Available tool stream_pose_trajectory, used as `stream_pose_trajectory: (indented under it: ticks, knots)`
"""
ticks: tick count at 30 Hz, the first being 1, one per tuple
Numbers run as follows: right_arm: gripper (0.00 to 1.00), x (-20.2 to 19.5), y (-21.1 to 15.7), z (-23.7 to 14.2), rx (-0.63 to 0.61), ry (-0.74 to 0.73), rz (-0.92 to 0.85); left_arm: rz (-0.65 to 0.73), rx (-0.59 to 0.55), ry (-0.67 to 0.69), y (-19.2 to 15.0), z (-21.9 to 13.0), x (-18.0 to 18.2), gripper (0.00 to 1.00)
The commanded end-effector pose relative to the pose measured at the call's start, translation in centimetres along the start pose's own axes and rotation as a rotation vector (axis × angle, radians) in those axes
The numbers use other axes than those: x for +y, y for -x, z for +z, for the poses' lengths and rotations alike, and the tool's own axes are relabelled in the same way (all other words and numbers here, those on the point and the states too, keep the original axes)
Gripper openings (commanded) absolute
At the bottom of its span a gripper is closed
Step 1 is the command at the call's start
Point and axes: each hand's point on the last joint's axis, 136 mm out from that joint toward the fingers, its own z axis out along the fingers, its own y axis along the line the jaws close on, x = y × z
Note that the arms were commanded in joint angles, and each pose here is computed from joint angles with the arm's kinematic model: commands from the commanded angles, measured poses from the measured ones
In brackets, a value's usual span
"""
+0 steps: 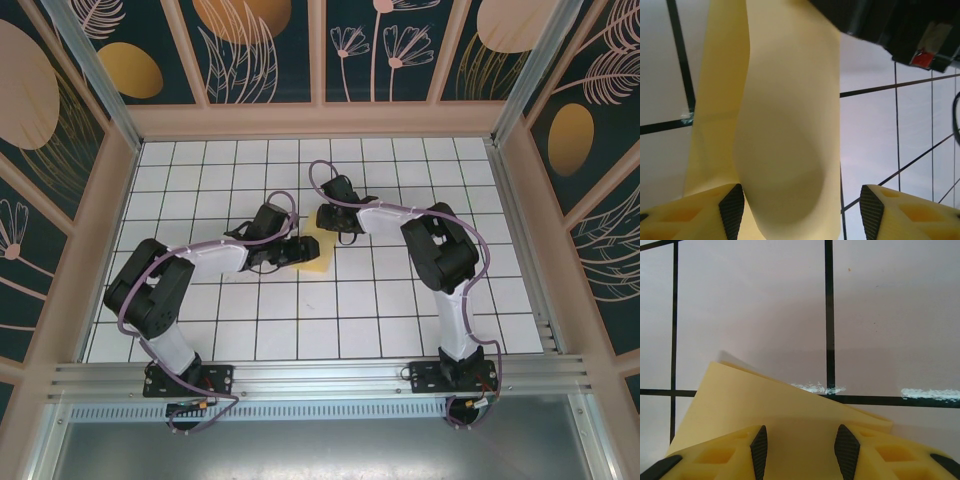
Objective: Fold a paper plane with a square sheet of paper (pick it up from the middle)
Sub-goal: Fold the triangle a second time at the center of the table.
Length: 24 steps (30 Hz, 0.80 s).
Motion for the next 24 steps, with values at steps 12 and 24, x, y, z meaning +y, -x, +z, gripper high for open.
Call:
stream_pose_trajectory:
  ticks: [12,24]
  knots:
    - [0.46,-5.3,-8.2,2.8,0.258,-0.111,0.041,0.038,-0.126,-0.136,4.4,0.7,-1.6,0.66]
    - [0.46,-5.3,-8.0,2.7,0.259,-0.087,0.060,0.110,-0.122,-0.216,4.3,0.4,-2.1,0.62]
